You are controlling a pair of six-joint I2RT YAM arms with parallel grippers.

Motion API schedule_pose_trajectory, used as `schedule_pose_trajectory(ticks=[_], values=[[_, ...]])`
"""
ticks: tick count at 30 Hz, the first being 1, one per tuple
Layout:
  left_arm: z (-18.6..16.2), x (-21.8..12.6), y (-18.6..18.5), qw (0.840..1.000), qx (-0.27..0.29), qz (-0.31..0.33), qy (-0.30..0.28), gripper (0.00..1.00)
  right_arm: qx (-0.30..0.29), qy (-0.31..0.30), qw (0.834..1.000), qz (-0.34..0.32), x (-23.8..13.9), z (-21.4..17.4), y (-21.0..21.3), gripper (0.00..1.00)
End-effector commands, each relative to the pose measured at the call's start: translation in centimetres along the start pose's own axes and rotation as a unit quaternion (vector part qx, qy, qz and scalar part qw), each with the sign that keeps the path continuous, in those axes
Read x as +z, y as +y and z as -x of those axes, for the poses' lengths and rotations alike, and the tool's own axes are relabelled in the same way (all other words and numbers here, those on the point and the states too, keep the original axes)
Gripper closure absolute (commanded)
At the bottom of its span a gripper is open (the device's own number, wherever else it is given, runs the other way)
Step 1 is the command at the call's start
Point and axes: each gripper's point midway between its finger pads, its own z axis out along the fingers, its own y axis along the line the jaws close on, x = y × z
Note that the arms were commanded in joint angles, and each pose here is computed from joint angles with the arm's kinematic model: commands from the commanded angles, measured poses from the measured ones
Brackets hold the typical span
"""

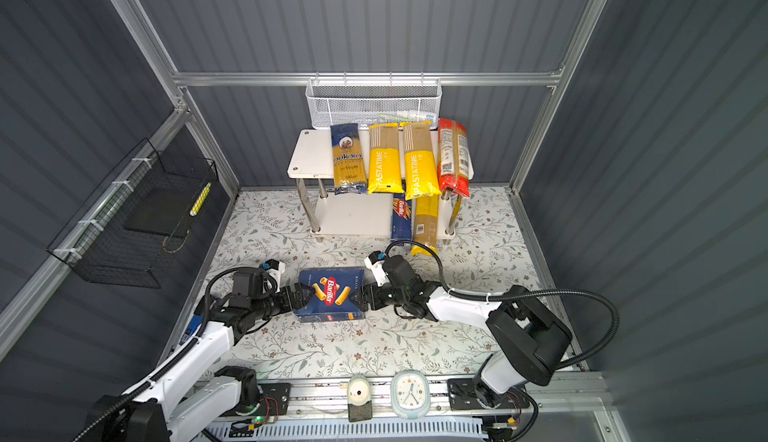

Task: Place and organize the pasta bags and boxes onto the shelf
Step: 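Grip the rigatoni box from both ends with the left and right grippers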

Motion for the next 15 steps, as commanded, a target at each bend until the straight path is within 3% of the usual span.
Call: schedule_pose_trajectory(ticks=[1, 15], values=[[0.1, -0.2, -1.1, 0.999, 0.007, -0.035, -0.011, 0.01, 0.012, 0.000, 1.000, 0.024, 0.5, -0.1, 0.8, 0.13], [-1.1, -0.4, -2.7, 0.995, 0.035, -0.088, 0.003, 0.01, 0.028, 0.035, 0.999, 0.020, 1.7, -1.2, 0.7, 0.12]])
